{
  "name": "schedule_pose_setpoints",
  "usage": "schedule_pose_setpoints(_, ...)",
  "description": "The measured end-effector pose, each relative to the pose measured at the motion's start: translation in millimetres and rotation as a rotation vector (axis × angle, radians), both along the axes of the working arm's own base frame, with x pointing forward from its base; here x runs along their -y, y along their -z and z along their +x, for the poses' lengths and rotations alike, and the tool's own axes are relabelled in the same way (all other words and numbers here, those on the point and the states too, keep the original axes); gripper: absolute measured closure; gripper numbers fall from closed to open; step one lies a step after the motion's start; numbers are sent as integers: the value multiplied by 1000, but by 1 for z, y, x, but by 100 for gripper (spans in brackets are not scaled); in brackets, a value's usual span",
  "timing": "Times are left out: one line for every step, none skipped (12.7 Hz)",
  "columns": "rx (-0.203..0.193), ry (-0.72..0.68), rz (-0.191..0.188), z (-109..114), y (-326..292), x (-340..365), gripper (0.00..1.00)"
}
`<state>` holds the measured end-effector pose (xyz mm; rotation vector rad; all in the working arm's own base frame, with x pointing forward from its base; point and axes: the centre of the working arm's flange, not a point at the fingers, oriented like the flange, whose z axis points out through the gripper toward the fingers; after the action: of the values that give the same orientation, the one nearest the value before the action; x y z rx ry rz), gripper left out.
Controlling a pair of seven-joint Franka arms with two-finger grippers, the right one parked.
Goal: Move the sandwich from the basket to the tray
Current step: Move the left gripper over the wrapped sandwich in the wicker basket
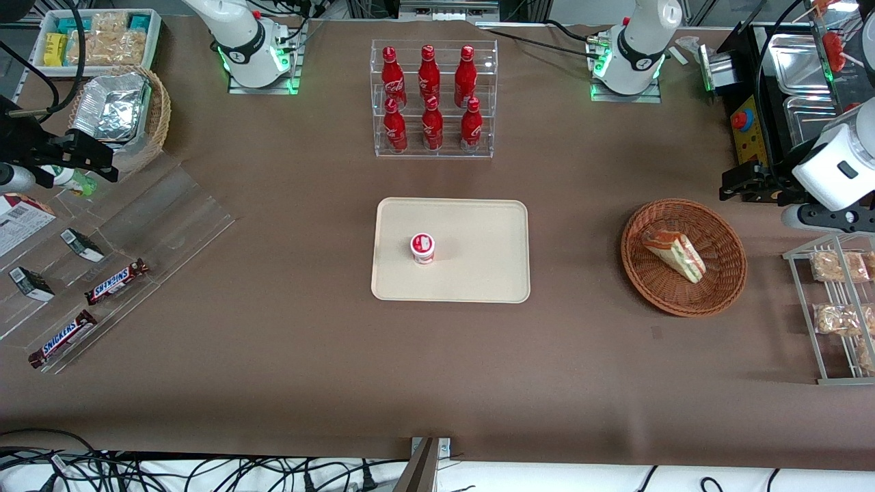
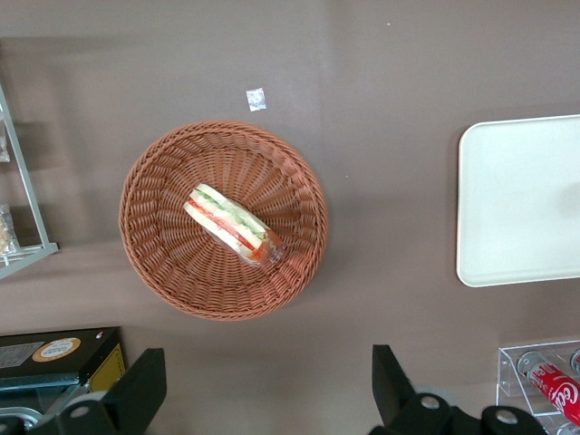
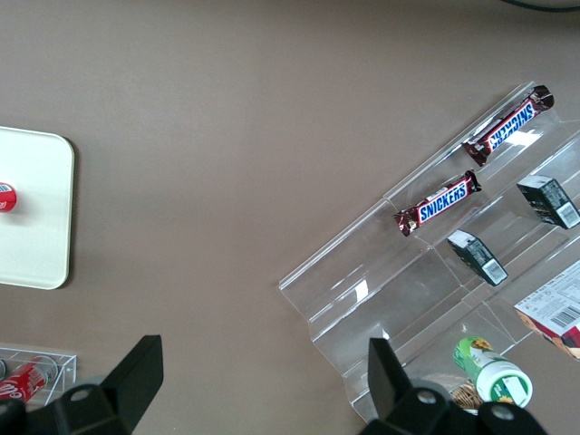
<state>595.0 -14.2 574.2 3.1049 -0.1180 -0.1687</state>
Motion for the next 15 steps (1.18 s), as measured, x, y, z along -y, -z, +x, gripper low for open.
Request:
schedule_pose_setpoints(2, -1, 0, 0, 0, -1, 0)
schedule_pose_setpoints(4, -1, 0, 0, -1, -2, 0)
schedule_pose_setpoints(6, -1, 1, 1, -1, -3, 0)
schedule_pose_setpoints(6, 0, 11, 1, -1, -4, 0)
schedule_pose_setpoints(5, -1, 30, 1, 0, -6, 0)
schedule_pose_setpoints(-2, -8, 44, 3, 5, -8, 0)
schedule_pose_setpoints(-10, -24, 52, 6, 12, -11, 0)
schedule_pose_setpoints(-12, -59, 57, 9, 23, -14, 0)
schedule_pose_setpoints(-14, -95, 61, 13, 36, -16, 0)
schedule_pose_setpoints(-15, -130, 66, 15, 50, -19, 0)
schedule_pose_setpoints(-10, -171, 70, 17, 64, -24, 0)
schedule_pose_setpoints(-3, -226, 74, 18, 78, -30, 0)
schedule_pose_setpoints(2, -287, 79, 18, 91, -36, 0)
schedule_pose_setpoints(4, -345, 84, 17, 104, -39, 0)
schedule_pose_setpoints(3, -396, 89, 15, 117, -39, 0)
